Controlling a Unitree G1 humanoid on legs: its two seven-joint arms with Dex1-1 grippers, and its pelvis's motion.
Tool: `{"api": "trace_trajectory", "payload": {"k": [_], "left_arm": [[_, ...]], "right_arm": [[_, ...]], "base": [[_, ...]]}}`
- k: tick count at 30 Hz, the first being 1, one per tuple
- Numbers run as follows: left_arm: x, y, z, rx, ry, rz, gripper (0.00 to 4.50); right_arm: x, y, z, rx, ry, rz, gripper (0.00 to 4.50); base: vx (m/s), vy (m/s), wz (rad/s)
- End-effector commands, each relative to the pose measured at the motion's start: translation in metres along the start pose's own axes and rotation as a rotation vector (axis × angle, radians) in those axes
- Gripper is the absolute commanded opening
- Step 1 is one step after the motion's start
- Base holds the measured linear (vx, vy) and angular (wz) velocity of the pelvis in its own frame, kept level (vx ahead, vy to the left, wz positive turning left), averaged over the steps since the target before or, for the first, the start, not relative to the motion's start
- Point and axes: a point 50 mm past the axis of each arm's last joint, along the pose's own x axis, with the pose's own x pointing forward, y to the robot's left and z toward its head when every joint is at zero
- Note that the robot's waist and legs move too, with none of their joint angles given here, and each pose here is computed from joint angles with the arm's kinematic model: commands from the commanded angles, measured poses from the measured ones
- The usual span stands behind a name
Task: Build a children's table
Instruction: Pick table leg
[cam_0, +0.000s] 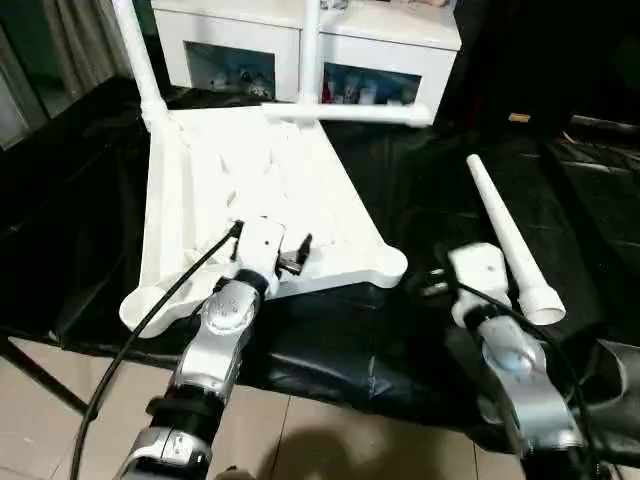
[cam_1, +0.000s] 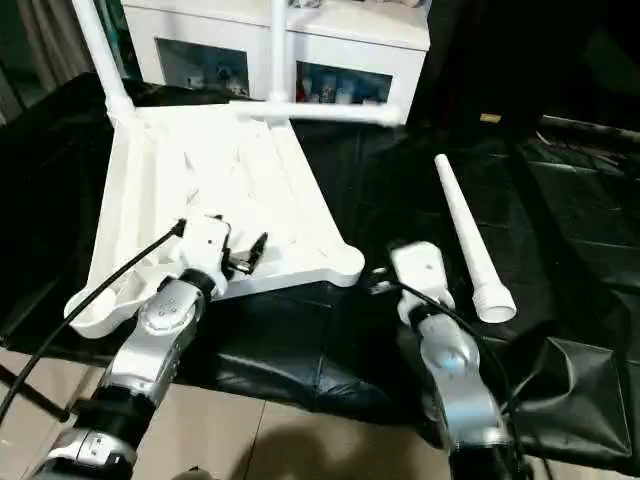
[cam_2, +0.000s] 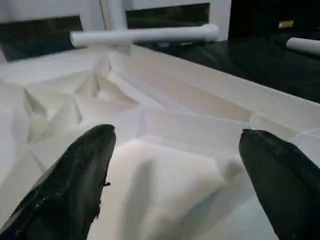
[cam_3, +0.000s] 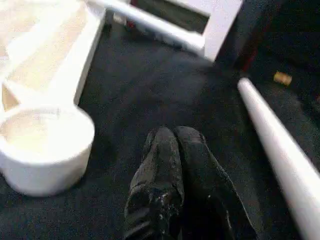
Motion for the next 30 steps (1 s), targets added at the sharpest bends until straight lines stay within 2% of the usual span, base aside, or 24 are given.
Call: {"api": "trace_trajectory", "payload": {"k": [1, 10, 19, 22, 24, 25, 26, 30], "left_arm": [[-0.002, -0.003, 0.005, -0.021, -0.037, 0.009, 4.46], [-0.01, -0.008, 0.004, -0.047, -0.058, 0.052, 4.46], [-0.014, -0.009, 0.004, -0.049, -0.053, 0.054, 4.46], [-0.012, -0.01, 0.003, -0.044, -0.031, 0.009, 4.46], [-0.009, -0.012, 0.008, -0.065, -0.045, -0.06, 4.48], [-0.001, -0.015, 0.023, -0.094, -0.097, -0.201, 4.48], [0.006, -0.012, 0.032, -0.086, -0.113, -0.263, 4.48], [0.019, -0.007, 0.043, -0.048, -0.068, -0.367, 4.48]], "right_arm": [[-0.001, 0.0, 0.004, 0.006, -0.006, -0.001, 0.0], [-0.005, 0.011, 0.005, 0.006, 0.007, 0.03, 0.0], [-0.007, 0.012, 0.005, 0.006, 0.018, 0.033, 0.0], [-0.006, 0.012, 0.007, 0.0, 0.018, 0.03, 0.0], [-0.003, 0.011, 0.011, -0.01, 0.011, 0.035, 0.0], [0.002, 0.007, 0.016, -0.035, 0.0, 0.053, 0.0], [0.004, 0.003, 0.019, -0.056, -0.003, 0.081, 0.0], [0.003, -0.007, 0.022, -0.079, -0.004, 0.161, 0.0]], "base": [[0.0, 0.0, 0.0], [0.0, 0.0, 0.0], [0.0, 0.0, 0.0], [0.0, 0.0, 0.0], [0.0, 0.0, 0.0], [0.0, 0.0, 0.0], [0.0, 0.0, 0.0], [0.0, 0.0, 0.0]]}}
